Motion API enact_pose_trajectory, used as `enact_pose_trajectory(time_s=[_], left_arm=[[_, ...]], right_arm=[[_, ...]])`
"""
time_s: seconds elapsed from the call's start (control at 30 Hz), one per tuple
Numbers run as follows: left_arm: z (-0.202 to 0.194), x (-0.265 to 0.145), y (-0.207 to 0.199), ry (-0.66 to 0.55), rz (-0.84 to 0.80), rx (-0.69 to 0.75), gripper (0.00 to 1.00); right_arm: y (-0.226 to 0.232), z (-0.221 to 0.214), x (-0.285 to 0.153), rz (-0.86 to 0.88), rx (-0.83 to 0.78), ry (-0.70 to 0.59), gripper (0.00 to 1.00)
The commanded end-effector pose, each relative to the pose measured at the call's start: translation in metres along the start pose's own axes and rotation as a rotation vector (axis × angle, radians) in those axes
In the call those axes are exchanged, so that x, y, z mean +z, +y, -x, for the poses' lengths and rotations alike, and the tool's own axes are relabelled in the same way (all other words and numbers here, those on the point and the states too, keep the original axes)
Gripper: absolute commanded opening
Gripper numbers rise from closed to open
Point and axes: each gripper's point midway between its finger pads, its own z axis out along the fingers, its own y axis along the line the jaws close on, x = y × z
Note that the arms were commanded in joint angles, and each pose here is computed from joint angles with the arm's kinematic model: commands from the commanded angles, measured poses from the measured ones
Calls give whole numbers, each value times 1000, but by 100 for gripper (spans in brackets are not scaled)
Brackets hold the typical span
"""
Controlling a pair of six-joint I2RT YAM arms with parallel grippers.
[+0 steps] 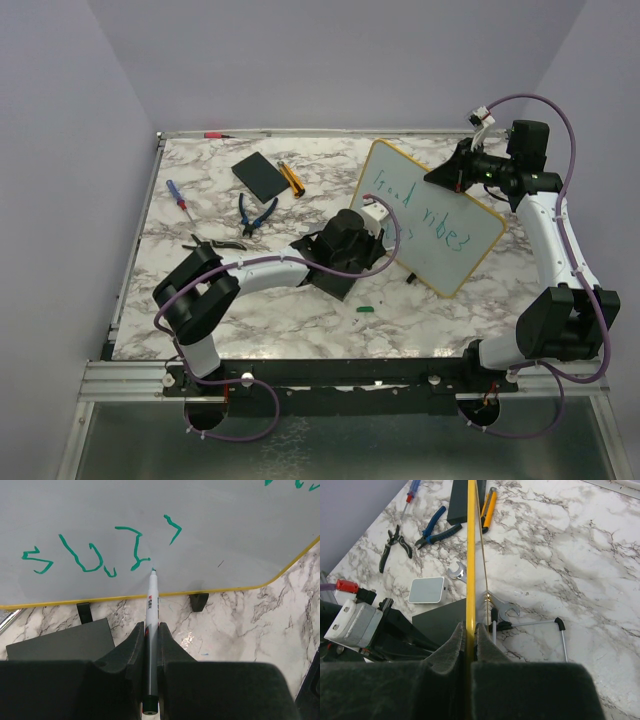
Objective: Write a sentence on the whiteboard
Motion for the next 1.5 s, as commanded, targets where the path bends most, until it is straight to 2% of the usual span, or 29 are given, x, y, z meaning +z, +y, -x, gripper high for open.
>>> enact_pose_trajectory(time_s=[0.0, 0.87, 1.13, 1.47], left_arm=[[27, 6, -6, -70, -11, 15, 0], [77, -14, -11, -178, 1, 41, 0], [73, -15, -15, -163, -20, 39, 0], [44, -27, -18, -108, -47, 10, 0]], right_arm=[[12, -22, 4, 55, 75, 53, 1], [11, -22, 4, 57, 76, 54, 1], [11, -23, 4, 58, 78, 54, 1], [12, -22, 4, 57, 77, 54, 1]])
